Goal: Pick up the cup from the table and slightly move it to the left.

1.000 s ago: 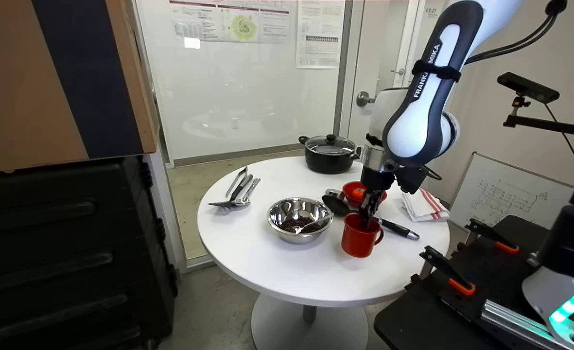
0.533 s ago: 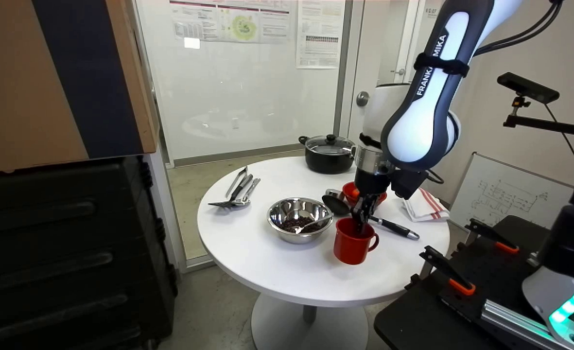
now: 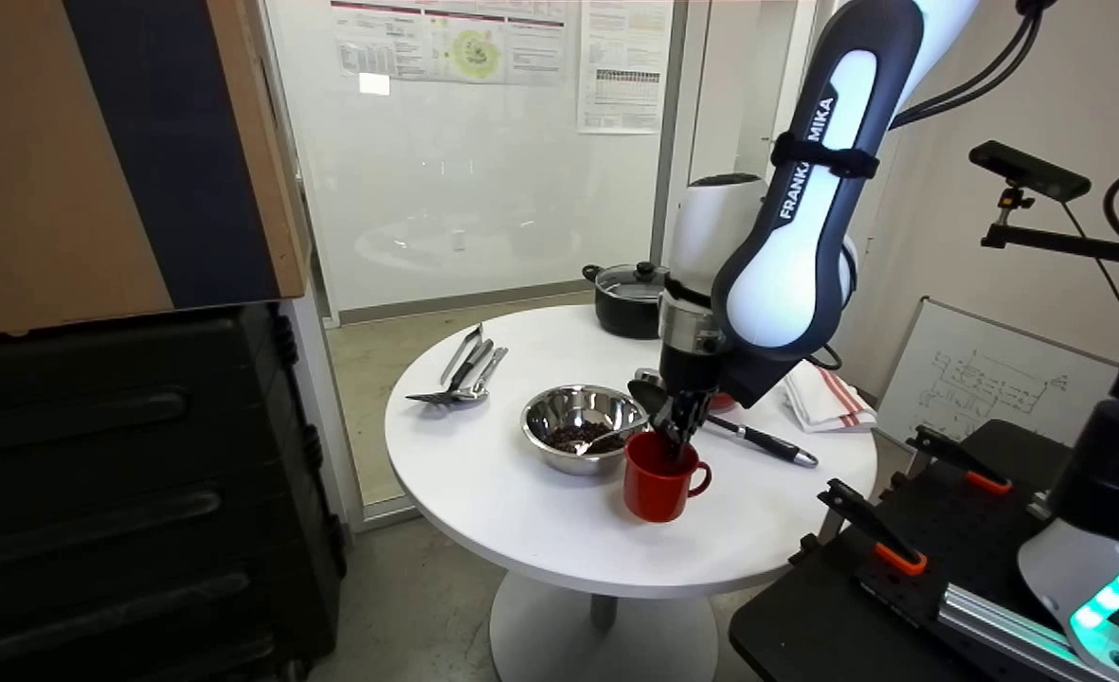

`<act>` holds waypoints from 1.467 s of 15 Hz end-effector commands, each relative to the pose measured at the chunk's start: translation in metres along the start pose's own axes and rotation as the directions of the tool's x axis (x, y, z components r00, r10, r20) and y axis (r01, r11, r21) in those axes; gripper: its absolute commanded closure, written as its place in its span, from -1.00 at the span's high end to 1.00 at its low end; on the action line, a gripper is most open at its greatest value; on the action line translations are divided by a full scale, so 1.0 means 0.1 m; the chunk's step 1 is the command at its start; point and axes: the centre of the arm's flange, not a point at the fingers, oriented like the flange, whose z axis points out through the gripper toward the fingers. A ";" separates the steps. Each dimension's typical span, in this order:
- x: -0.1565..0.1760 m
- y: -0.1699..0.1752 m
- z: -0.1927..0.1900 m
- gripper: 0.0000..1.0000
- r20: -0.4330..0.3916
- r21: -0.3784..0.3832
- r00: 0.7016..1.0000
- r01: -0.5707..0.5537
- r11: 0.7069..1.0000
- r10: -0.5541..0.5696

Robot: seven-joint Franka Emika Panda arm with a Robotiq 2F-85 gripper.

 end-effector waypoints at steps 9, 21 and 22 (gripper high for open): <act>0.04 0.08 0.17 -0.97 -0.001 0.004 0.936 -0.351 0.936 0.351; 0.06 -0.62 0.54 -0.97 -0.043 0.036 0.808 -0.586 0.810 0.587; 0.08 -0.64 0.56 -0.97 -0.047 0.035 0.801 -0.596 0.802 0.597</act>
